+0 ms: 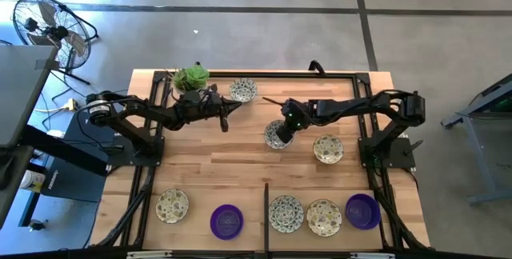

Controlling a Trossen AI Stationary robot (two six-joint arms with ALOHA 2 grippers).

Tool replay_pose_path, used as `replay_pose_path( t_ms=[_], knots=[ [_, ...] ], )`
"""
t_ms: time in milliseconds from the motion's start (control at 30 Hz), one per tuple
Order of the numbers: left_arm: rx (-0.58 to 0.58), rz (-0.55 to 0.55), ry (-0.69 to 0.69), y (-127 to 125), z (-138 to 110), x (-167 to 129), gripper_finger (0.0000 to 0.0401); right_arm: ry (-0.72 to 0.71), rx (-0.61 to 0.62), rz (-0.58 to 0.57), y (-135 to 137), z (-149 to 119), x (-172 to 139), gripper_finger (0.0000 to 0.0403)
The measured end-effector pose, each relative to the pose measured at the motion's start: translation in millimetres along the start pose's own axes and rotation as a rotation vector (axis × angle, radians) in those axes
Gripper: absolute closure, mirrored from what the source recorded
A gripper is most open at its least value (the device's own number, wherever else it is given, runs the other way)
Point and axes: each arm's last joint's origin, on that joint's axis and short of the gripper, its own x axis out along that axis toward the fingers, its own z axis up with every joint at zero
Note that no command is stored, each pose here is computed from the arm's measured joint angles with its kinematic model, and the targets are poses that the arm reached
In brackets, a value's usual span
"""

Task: Pick & Place Mini bowls
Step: Stack the right blue patterned bowl on the blue patterned bowl on the shelf

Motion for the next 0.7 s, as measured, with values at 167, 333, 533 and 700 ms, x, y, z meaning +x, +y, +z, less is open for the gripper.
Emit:
replay_pose_path(
  t_ms=[167, 333, 533, 700],
  knots=[
    [-0.040, -0.003, 0.014, -0.2, -1.4, 0.0, 0.0389, 0.016, 0.012, 0.009, -4.2, 0.4, 0.8, 0.0369],
    [-0.047, -0.003, 0.022, -0.3, -2.1, 0.0, 0.0389, 0.013, -0.014, 0.004, -4.2, 0.3, 0.7, 0.0331],
    [-0.152, -0.024, 0.090, -0.9, -5.9, 2.4, 0.0389, -0.049, -0.018, -0.028, -5.4, 5.0, -12.3, 0.0289],
    [-0.153, -0.073, 0.114, -2.0, -5.9, 4.3, 0.0389, -0.152, -0.084, -0.036, -3.3, 11.0, -38.1, 0.0259]
  ],
)
